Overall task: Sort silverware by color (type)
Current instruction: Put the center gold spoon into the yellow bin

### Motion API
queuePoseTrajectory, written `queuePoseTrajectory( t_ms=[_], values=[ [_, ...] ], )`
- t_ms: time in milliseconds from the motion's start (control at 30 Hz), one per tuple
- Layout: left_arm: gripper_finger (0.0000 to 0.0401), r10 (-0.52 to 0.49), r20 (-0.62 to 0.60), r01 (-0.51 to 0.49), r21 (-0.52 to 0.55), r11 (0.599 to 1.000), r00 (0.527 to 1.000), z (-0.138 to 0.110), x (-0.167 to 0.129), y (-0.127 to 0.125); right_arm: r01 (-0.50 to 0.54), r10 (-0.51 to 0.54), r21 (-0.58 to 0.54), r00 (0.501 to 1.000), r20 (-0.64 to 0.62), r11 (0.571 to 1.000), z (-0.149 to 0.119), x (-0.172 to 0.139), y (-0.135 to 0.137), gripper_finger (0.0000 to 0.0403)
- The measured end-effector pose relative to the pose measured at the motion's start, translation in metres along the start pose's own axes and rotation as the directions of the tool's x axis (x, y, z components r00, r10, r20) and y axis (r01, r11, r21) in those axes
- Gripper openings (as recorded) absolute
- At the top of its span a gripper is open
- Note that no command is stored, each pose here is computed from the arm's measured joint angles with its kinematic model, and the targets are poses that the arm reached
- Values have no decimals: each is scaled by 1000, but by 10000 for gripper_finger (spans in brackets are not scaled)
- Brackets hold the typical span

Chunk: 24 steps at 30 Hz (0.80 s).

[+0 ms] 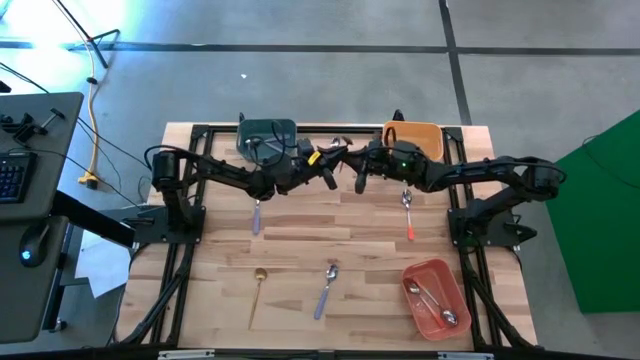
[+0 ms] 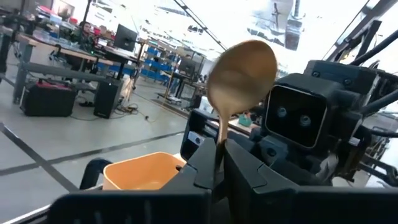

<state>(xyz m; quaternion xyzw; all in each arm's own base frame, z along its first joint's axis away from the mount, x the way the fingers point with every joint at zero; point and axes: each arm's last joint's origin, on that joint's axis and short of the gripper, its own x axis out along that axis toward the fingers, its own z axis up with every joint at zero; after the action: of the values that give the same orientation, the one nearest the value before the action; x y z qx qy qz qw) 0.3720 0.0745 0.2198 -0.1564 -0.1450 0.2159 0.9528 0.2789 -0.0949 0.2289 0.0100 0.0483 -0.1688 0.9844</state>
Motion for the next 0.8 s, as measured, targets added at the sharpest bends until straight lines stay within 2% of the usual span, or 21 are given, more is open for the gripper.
queuePoseTrajectory(
  t_ms=[233, 367, 433, 500, 600, 733, 800],
  values=[
    [74, 5, -71, -4, 16, 1000, 997, -7, -1, 1, 140, -144, -63, 987, -71, 988, -1, -7, -16, 7],
    [105, 42, -173, -33, 52, 998, 984, -17, -4, 4, 283, -302, -133, 939, -164, 950, -2, -17, -23, 5],
    [114, 54, -207, -40, 75, 996, 977, -20, -5, 4, 342, -387, -215, 896, -218, 915, -3, -25, -30, 5],
    [118, 55, -250, -29, 105, 994, 967, -25, -7, 1, 351, -447, -325, 843, -298, 878, -4, -31, -37, 5],
    [114, 38, -284, 1, 137, 991, 958, -30, -11, -7, 305, -521, -464, 718, -462, 832, -7, -39, -50, 4],
    [97, 13, -301, 39, 166, 985, 954, -33, -17, -21, 285, -594, -539, 559, -578, 793, -9, -49, -77, 4],
    [88, -7, -289, 59, 171, 984, 957, -31, -19, -27, 276, -611, -557, 508, -608, 783, -12, -53, -90, 4]
  ],
)
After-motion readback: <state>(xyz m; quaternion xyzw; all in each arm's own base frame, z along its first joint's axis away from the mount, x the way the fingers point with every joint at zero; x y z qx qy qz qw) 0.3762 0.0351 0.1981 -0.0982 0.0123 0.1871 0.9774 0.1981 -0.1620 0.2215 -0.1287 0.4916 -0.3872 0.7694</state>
